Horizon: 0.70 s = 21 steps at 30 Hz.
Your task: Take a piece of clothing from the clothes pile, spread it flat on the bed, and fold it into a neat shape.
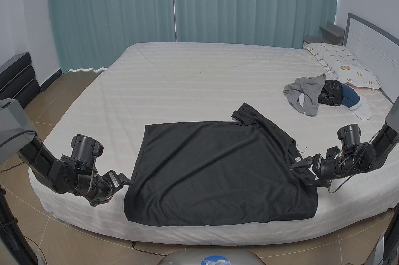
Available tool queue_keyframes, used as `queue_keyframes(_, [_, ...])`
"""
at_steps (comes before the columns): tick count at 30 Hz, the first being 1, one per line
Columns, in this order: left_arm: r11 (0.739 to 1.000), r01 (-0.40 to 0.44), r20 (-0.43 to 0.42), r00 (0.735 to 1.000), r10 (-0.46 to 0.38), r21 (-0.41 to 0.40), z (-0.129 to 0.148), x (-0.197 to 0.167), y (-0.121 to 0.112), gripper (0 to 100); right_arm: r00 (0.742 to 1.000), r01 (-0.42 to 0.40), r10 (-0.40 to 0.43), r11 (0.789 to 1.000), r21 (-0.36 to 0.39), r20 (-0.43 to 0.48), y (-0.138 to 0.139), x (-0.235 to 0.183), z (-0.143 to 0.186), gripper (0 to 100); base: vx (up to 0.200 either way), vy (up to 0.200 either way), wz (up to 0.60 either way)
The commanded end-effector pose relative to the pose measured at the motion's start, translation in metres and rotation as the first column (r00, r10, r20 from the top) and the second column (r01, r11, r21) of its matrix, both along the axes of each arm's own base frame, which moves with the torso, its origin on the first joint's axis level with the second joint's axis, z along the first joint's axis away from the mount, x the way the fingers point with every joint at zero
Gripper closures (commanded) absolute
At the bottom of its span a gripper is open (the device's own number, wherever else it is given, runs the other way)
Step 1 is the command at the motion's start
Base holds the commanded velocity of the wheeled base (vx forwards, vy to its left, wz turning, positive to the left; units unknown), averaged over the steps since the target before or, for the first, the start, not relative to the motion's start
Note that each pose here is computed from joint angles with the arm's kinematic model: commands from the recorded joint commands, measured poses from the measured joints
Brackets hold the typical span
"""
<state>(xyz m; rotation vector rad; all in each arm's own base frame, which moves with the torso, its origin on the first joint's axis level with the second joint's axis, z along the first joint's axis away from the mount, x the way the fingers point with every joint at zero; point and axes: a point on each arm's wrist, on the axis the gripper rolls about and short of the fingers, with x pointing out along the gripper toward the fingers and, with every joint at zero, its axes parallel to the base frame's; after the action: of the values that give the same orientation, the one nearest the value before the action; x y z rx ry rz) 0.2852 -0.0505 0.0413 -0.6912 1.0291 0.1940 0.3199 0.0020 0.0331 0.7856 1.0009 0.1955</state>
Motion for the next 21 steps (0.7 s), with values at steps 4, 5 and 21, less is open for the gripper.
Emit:
queue_keyframes(4, [0.999,0.0,0.022,1.0,0.0,-0.034,0.006,0.004,-0.001,0,0.999,0.033,-0.034,0.999,0.027,0.037,0.0,0.003,0.008,0,0.2,0.0,0.0])
queue_keyframes(5, [0.999,0.002,0.02,1.0,-0.001,-0.036,0.006,0.004,-0.001,0,0.999,0.034,-0.035,0.999,0.029,0.04,0.001,0.003,0.008,0,0.2,0.0,0.0])
queue_keyframes(21, [0.999,0.004,0.011,1.0,-0.003,-0.044,0.003,0.004,-0.002,0,0.992,0.08,-0.086,0.994,0.081,0.087,0.005,0.01,0.015,0,0.088,0.0,0.0])
